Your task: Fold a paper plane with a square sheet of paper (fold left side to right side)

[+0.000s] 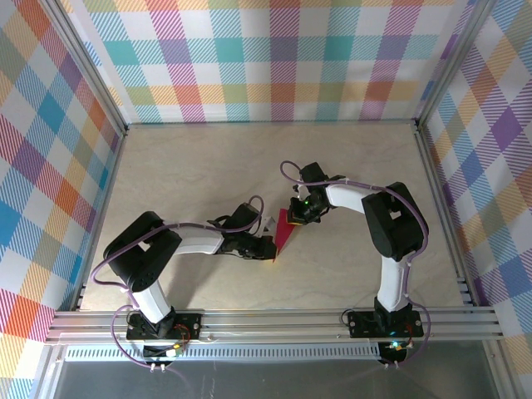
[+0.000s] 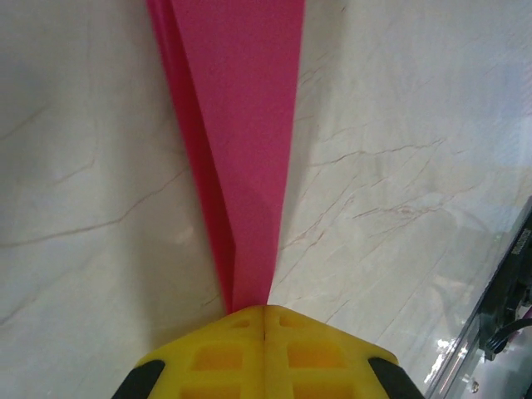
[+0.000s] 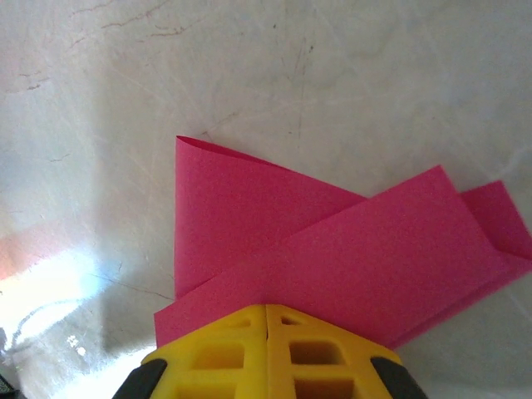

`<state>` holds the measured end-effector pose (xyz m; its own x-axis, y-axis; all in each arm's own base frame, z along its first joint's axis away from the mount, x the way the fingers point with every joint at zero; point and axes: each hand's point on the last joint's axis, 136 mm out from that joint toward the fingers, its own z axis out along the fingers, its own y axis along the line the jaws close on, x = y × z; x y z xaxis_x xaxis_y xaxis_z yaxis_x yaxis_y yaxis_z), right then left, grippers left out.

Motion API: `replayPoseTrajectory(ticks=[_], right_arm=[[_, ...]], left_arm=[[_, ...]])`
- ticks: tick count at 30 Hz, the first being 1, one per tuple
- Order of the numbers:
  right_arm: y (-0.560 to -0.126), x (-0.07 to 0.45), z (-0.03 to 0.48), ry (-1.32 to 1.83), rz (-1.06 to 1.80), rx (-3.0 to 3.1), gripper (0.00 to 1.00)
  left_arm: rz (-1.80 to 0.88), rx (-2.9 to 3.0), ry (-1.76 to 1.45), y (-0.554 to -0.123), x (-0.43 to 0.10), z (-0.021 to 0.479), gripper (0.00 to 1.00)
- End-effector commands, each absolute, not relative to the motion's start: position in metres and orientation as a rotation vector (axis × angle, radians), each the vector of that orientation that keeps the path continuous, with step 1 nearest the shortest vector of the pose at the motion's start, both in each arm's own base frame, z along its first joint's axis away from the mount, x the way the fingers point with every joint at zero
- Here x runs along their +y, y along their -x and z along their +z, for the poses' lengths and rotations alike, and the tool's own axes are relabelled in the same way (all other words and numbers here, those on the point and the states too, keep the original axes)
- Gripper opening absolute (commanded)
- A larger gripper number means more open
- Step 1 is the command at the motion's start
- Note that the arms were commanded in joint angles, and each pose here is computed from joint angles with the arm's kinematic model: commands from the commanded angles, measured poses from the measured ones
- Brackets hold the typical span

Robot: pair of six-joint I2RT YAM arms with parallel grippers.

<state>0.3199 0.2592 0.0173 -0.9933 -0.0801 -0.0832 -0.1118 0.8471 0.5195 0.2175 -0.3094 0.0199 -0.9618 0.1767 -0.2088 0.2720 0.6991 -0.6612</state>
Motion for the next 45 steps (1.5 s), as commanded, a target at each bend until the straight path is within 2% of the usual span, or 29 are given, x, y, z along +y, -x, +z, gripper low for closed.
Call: replayPoseTrajectory(ticks=[1,7,14,25,45], right_arm=[[-0.315,0.259,0.019,0.156,0.831,2.974,0.0],[-0.316,0.266,0.056,0.199,0.92,2.866,0.0],[-0.284,0.269,0.071,0.257,1.007,2.835,0.0],[-0.241,0.291,0.052,0.383,1.043,2.874,0.0],[-0.235,0.288,0.016,0.376,0.961,2.948,0.0]], left_arm=[[-1.046,2.833,-0.337,-0.211,-0.295,0.003,0.0],[-1.004,2.865,-0.318,-0.202,-0.286,-0.007,0.0],[-0.986,2.869,-0.326,-0.203,-0.287,-0.008,0.0],[-0.991,2.86,-0.334,-0.205,-0.29,-0.006,0.0],[-0.963,2.884,-0.317,-0.203,-0.286,-0.01,0.0]])
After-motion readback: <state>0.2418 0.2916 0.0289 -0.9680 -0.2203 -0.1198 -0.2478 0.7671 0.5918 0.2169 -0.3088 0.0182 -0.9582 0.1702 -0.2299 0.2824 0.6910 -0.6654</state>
